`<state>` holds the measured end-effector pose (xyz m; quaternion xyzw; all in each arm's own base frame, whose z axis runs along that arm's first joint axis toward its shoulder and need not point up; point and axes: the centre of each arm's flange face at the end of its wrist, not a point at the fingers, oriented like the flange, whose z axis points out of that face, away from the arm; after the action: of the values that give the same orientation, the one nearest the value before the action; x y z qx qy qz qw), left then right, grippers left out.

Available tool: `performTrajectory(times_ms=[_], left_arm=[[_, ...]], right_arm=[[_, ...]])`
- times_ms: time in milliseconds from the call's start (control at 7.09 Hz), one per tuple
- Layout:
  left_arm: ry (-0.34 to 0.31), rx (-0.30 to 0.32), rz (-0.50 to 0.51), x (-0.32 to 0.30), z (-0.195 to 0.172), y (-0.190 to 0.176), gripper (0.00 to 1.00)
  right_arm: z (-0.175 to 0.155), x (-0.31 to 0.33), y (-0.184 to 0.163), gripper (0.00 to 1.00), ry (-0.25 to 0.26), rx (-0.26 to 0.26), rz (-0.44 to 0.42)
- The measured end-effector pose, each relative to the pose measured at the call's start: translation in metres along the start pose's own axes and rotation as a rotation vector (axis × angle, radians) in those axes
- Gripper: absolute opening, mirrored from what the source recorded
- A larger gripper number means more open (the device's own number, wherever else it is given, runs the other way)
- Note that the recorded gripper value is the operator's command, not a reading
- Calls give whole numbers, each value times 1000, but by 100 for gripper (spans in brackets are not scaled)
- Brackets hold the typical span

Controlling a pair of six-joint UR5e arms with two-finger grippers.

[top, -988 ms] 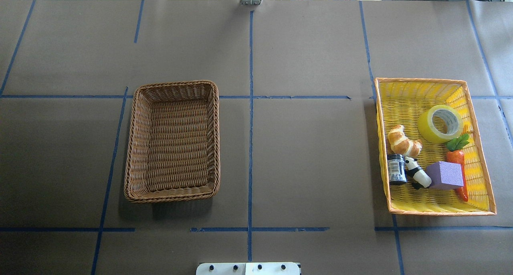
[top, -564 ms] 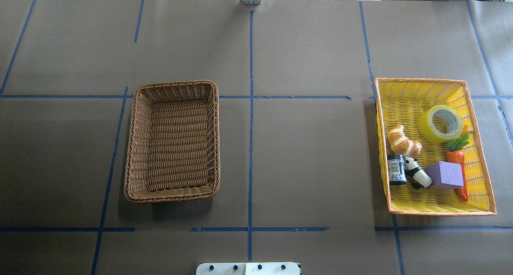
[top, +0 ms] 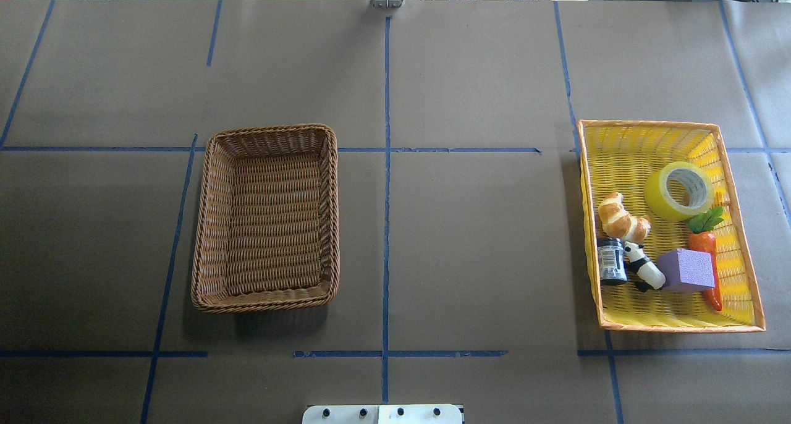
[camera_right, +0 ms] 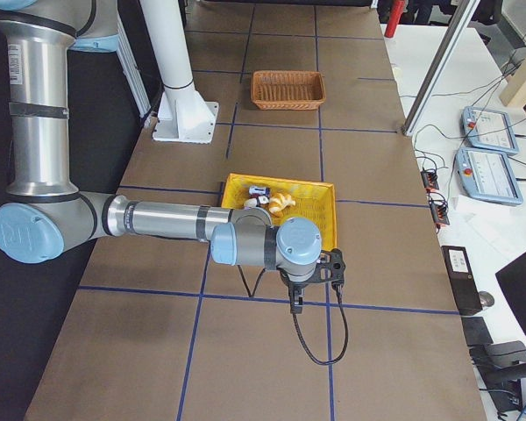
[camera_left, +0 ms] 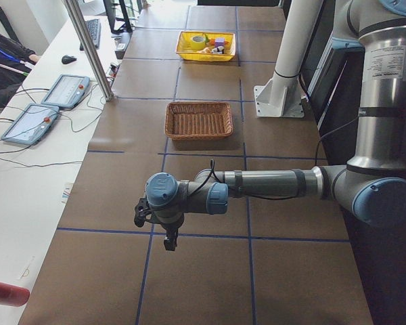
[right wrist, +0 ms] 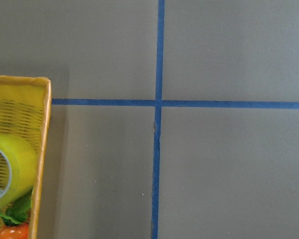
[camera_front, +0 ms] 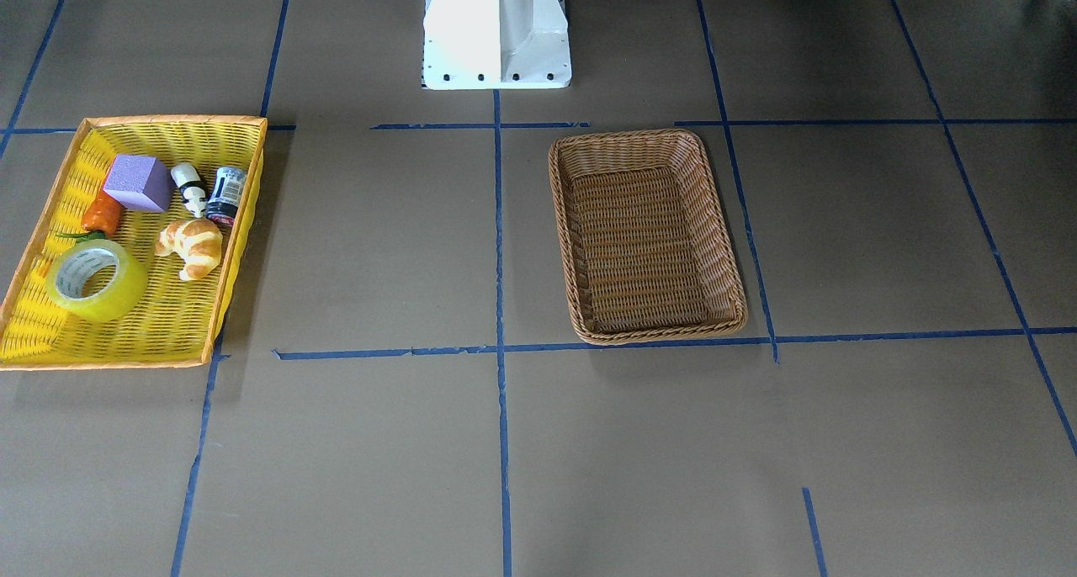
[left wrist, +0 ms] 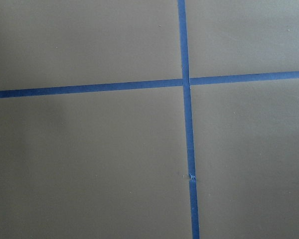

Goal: Move tape to another basket

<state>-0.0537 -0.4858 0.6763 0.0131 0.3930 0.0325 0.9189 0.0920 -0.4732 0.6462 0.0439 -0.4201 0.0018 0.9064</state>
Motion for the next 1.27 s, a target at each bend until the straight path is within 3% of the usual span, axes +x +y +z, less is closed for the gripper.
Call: performTrajectory(times_ms=[282, 564, 1129, 1270], left_arm=[[0, 2, 2, 1, -1, 0, 100], [-1, 5, 4, 2, -2, 0, 100], [-1, 3, 2, 1, -1, 0, 100], [0, 3, 1, 0, -1, 1, 100]], right_arm=[[-17, -32, -23, 100, 2, 37, -26], [-14, -88, -45, 100, 3, 32, -24], [53, -216, -43, 99, 22, -44, -10], [70, -230, -36, 99, 27, -38, -3]])
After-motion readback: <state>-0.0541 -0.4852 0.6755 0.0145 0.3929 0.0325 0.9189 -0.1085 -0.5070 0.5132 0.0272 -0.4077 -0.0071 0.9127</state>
